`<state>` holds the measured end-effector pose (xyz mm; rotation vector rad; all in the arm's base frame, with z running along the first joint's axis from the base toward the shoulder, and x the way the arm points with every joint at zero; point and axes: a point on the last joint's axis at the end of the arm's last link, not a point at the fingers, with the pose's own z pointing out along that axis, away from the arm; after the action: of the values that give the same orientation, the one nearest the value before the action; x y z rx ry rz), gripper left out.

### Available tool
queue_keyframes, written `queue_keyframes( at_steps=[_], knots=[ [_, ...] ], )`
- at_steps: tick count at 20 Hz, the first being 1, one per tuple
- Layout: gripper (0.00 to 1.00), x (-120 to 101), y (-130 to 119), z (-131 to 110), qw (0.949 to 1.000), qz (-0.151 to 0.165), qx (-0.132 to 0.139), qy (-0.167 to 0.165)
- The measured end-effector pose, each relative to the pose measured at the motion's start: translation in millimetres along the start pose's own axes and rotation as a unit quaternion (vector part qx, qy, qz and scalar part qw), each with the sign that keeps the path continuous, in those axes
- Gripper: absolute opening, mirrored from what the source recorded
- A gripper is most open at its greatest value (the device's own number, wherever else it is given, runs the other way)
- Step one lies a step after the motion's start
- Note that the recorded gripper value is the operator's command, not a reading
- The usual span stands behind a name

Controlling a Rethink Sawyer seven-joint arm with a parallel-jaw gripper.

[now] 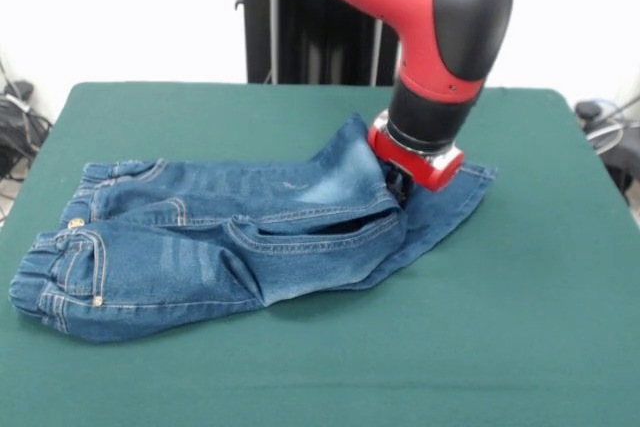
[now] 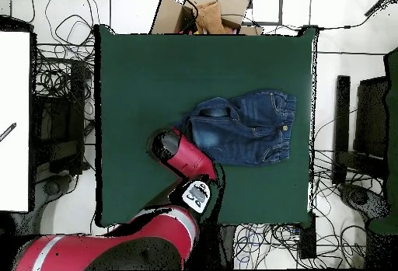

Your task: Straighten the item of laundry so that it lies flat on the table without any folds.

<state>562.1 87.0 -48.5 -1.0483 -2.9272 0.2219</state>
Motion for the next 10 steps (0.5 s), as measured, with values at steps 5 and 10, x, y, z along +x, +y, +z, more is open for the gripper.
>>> queue_keyframes(
  at_steps=[5,10],
  knots=[
    [1.0,-1.4,3.2,-3.5,0.9999,0.013,0.0,-0.007],
    [1.0,-4.0,4.6,-6.9,0.9997,0.021,0.001,-0.013]
  ],
)
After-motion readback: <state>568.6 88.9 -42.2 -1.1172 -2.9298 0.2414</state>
